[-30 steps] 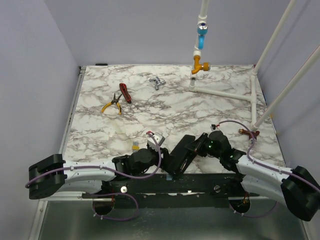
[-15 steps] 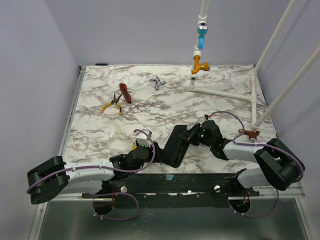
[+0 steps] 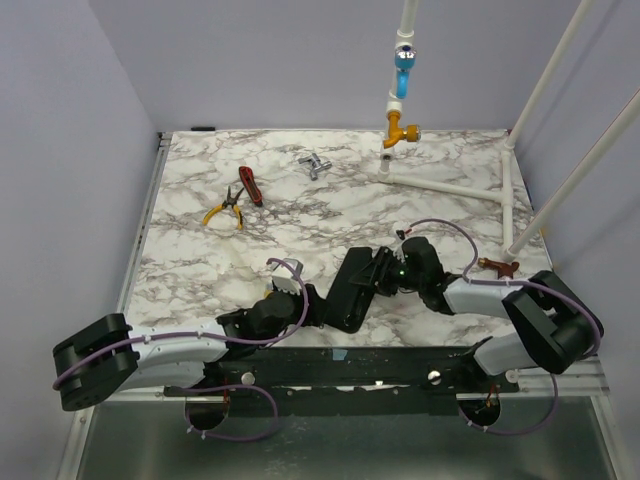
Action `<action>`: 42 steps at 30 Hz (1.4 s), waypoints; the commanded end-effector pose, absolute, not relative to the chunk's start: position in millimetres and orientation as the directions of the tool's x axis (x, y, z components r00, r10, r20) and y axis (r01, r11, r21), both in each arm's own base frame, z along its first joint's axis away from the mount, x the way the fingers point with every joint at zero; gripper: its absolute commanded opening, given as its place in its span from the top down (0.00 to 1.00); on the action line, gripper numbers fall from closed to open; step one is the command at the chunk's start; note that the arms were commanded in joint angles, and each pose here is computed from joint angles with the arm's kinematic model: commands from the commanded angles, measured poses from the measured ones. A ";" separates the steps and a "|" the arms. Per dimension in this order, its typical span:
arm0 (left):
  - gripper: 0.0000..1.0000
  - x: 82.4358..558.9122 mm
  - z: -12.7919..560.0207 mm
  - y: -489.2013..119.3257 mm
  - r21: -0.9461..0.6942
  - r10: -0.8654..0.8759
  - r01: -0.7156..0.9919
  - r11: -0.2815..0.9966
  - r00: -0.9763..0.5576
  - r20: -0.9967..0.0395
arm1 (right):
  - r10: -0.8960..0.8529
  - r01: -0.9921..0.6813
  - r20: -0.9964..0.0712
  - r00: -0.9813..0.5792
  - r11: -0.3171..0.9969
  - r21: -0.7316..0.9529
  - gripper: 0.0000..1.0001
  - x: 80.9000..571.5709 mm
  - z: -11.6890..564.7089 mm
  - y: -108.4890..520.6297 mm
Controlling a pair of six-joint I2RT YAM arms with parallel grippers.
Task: Sort the hair-cutting tools
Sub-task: Close the hairdressing tool bag at the center of the board.
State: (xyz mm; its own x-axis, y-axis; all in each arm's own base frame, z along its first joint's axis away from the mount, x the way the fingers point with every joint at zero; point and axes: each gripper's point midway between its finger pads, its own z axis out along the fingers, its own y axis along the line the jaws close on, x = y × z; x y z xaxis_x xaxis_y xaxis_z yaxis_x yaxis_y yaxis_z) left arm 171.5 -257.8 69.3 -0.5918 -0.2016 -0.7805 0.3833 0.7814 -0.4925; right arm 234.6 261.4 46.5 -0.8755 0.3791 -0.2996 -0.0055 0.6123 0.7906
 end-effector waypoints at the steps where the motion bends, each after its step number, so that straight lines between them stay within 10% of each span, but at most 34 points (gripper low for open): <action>1: 0.36 169.5 71.1 -263.2 -0.522 -0.217 0.391 0.758 -0.604 -0.767 | 0.295 -0.030 -0.261 -0.919 0.608 0.793 0.54 205.3 47.3 257.4; 15: 0.37 165.0 67.9 -266.6 -0.545 -0.218 0.385 0.745 -0.631 -0.744 | 0.229 -0.032 -0.187 -0.955 0.549 0.835 0.59 182.0 52.4 280.8; 27: 0.37 160.6 57.5 -240.8 -0.543 -0.248 0.331 0.772 -0.630 -0.736 | 0.363 0.048 -0.149 -0.920 0.480 0.876 0.99 193.6 59.1 280.5; 42: 0.42 153.1 41.0 -228.6 -0.454 -0.152 0.309 0.836 -0.664 -0.732 | 0.557 0.139 -0.131 -0.820 0.416 0.899 0.99 222.3 63.4 271.1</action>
State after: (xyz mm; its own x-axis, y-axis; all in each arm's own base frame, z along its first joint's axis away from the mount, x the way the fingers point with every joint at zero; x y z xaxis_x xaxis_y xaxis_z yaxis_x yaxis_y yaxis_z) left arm 152.1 -229.9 42.7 -0.6605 -0.2095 -0.7210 0.3061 0.8017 -0.5134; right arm 209.4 271.6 58.4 -0.8532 0.5105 -0.1068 0.1471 0.4320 0.8898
